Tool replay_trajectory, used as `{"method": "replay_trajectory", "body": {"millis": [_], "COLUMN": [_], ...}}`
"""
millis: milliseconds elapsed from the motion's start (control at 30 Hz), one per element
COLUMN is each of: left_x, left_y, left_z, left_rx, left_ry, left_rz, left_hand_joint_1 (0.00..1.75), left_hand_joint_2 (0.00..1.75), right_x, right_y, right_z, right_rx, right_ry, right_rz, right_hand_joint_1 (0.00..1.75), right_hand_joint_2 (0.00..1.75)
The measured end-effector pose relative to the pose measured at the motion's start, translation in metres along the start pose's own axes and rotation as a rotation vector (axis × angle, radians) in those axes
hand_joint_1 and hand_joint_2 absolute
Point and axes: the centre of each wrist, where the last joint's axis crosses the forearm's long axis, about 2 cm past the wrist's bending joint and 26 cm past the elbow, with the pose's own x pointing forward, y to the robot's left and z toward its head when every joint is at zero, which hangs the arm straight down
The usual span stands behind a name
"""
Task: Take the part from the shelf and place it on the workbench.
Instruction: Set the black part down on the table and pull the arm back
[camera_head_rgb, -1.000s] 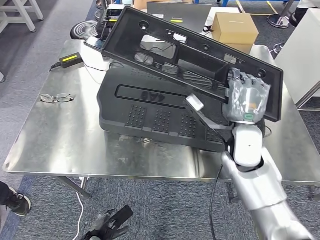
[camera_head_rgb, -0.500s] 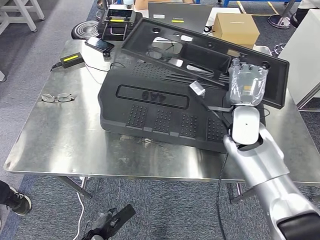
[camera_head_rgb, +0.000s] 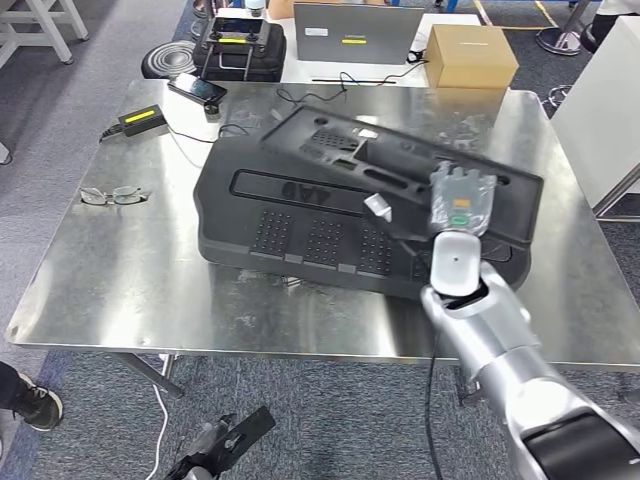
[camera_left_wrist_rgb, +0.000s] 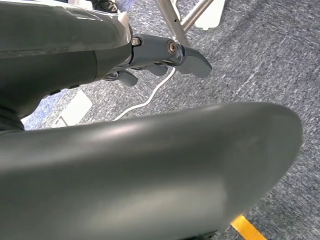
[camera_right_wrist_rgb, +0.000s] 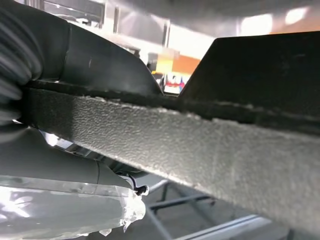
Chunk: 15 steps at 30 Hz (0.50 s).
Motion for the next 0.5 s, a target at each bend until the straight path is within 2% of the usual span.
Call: {"method": "replay_trajectory", "body": {"millis": [167,367,400,500], "left_x": [0.001,0.001,0.001,0.001], "left_y": [-0.001,-0.001,-0.001,-0.001], "left_z": [0.000,0.000,0.000,0.000], "left_rx": [-0.003,-0.004,-0.005,-0.005], "left_ry": [0.001,0.004,0.004,0.004], "left_rz": [-0.006,-0.011,-0.012,-0.013], "left_hand_joint_1": [0.00,0.00,0.00,0.00], "left_hand_joint_2": [0.00,0.00,0.00,0.00], "right_x": [0.027,0.040,0.043,0.052], "right_y": [0.006,0.008,0.008,0.009], "right_z": [0.014,0.020,0.022,0.028], "right_rx": [0.060,0.089,0.094,0.108], "right_ry": [-0.046,-0.082,-0.091,-0.116], "right_rz": [-0.015,-0.023,-0.026,-0.039], "right_hand_joint_1": [1.75,1.75,1.63,0.32], "right_hand_joint_2": [1.75,1.75,1.75,1.75]}}
